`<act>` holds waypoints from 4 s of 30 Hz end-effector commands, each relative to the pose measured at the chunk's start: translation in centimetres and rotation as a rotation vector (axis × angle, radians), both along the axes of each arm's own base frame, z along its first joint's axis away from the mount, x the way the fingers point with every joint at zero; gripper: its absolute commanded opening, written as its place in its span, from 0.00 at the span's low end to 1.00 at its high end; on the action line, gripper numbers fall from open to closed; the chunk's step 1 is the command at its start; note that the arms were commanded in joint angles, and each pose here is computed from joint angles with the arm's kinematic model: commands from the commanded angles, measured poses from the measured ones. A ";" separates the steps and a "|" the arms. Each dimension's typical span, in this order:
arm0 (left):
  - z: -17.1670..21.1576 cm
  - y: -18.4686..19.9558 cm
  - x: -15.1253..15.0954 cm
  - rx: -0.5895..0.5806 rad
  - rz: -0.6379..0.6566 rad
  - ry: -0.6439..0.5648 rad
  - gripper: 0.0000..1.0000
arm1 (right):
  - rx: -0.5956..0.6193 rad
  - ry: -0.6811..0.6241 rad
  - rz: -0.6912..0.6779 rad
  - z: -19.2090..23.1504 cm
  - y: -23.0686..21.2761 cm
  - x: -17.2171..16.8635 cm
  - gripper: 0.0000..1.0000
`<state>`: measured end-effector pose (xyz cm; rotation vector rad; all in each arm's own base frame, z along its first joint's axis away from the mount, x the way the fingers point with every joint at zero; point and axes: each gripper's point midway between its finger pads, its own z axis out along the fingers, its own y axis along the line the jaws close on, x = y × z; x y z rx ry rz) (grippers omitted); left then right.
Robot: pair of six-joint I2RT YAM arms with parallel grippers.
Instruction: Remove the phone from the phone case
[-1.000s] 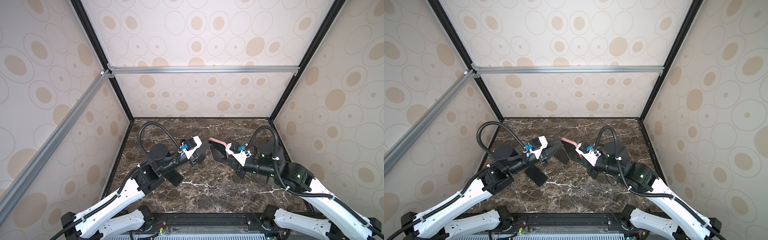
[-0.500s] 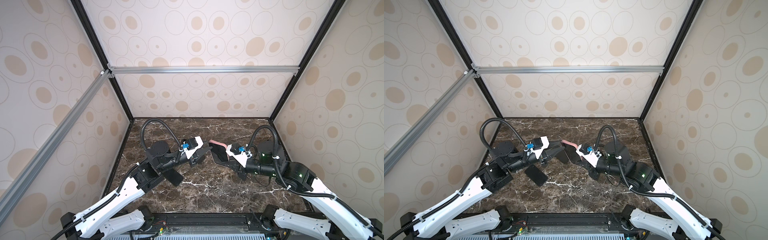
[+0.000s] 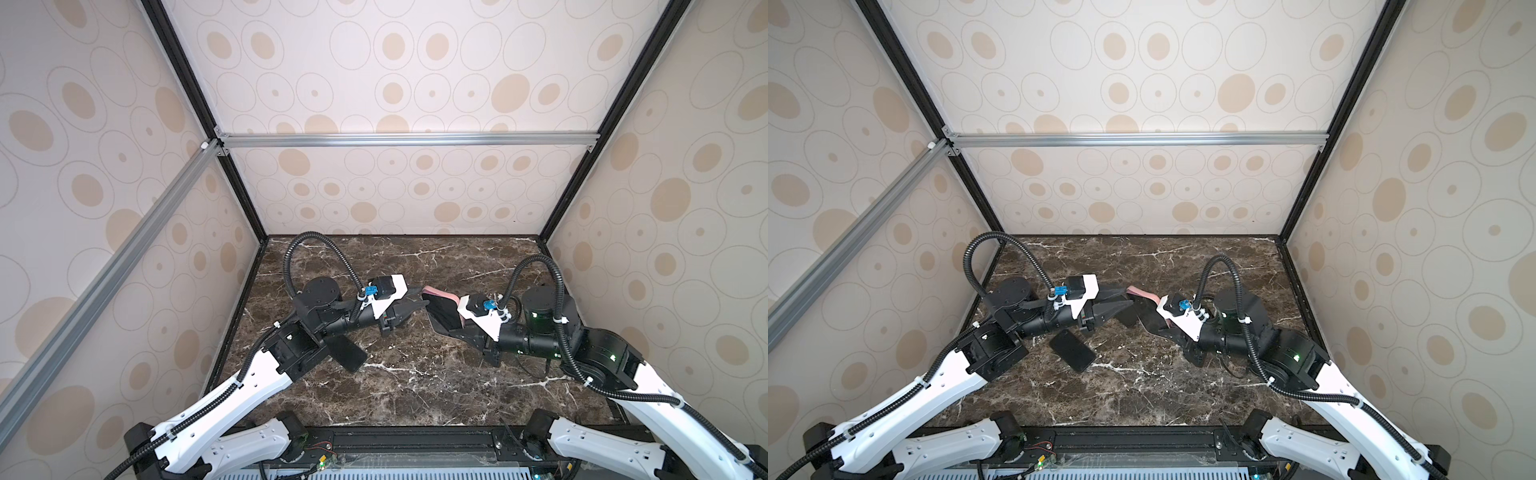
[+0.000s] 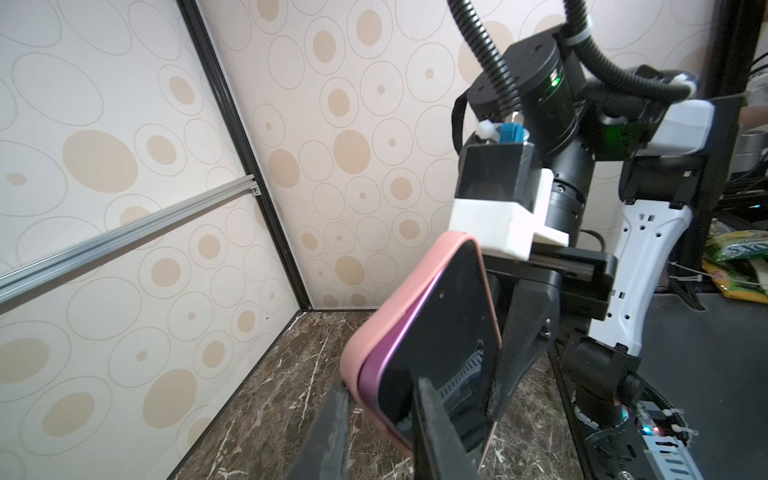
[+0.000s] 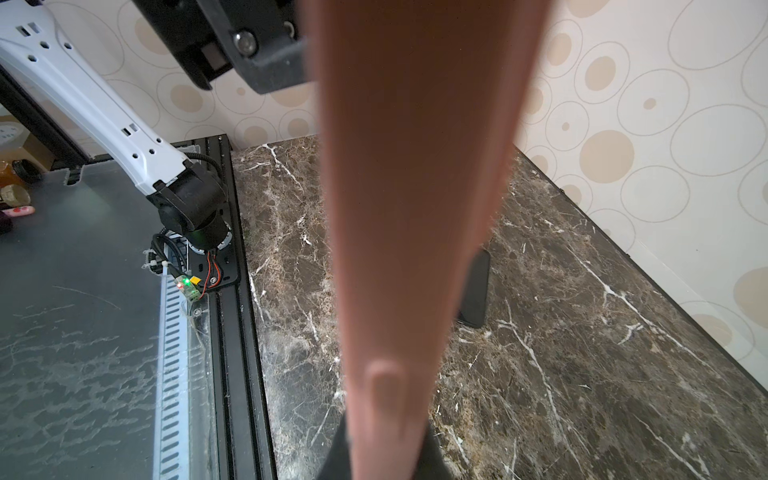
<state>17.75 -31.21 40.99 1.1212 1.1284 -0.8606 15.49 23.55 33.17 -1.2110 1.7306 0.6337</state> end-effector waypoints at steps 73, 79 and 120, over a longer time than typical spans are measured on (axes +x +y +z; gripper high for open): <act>4.2 1.7 0.8 -0.140 0.206 -0.199 0.25 | 0.130 -0.158 -0.131 2.4 0.4 2.8 0.00; 4.4 1.9 1.1 -0.147 0.227 -0.202 0.26 | 0.125 -0.156 -0.133 2.2 0.4 2.8 0.00; -2.1 -1.5 -0.9 0.052 -0.012 -0.050 0.20 | 0.170 -0.171 0.047 3.6 1.9 0.3 0.00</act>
